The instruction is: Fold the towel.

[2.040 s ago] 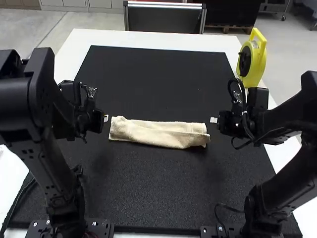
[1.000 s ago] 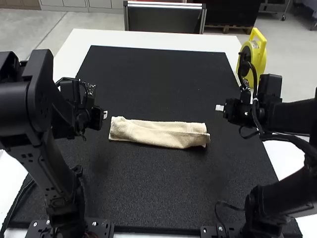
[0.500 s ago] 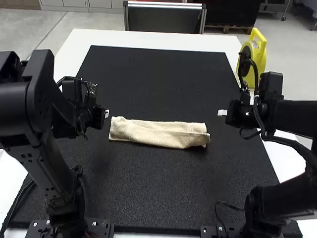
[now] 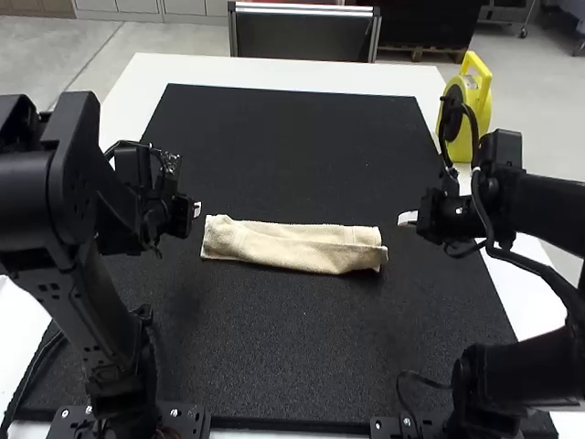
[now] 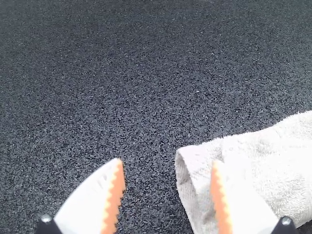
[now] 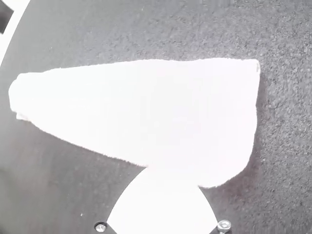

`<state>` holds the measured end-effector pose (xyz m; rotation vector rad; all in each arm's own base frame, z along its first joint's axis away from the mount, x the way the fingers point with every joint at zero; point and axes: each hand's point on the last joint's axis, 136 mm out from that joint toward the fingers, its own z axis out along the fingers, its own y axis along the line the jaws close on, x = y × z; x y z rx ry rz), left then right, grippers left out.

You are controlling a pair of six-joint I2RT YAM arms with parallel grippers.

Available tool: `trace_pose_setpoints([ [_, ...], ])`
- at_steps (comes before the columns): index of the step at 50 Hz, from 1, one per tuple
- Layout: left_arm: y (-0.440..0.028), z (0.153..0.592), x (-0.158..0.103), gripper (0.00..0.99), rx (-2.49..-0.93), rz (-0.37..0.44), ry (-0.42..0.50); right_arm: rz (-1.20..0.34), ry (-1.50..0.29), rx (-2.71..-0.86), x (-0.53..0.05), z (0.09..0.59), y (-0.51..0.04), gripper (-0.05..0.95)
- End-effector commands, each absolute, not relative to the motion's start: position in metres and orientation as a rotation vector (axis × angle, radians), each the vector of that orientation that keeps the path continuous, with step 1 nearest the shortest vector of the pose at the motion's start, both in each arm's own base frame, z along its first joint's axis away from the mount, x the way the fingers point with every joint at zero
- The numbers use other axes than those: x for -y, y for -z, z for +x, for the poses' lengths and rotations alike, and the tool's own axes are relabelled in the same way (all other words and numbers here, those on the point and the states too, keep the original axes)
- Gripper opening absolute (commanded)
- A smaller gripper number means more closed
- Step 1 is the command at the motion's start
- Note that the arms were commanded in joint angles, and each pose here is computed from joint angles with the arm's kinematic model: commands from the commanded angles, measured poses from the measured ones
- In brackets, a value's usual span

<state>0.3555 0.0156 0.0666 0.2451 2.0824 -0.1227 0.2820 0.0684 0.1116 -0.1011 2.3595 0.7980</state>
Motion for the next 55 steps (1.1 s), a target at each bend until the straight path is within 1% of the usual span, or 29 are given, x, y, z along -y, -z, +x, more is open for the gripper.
trace_pose_setpoints([
  [1,-0.079,0.363,-0.017,0.438,-2.049,0.246,0.105,-0.190,-0.804,-2.329,-0.073,0.279,-0.128,-0.02],
  [16,-0.079,0.363,-0.017,0.436,-2.050,0.239,0.107,-0.244,-0.830,-2.427,-0.080,0.255,-0.113,-0.02],
  [29,-0.081,0.365,-0.017,0.438,-2.046,0.241,0.106,-0.396,-0.849,-2.511,-0.110,0.240,-0.091,-0.02],
  [33,-0.082,0.366,-0.018,0.438,-2.041,0.241,0.104,-0.413,-0.855,-2.522,-0.116,0.238,-0.088,-0.02],
  [55,-0.085,0.368,-0.018,0.438,-2.037,0.241,0.107,-0.381,-0.800,-2.606,-0.109,0.231,-0.062,-0.02],
])
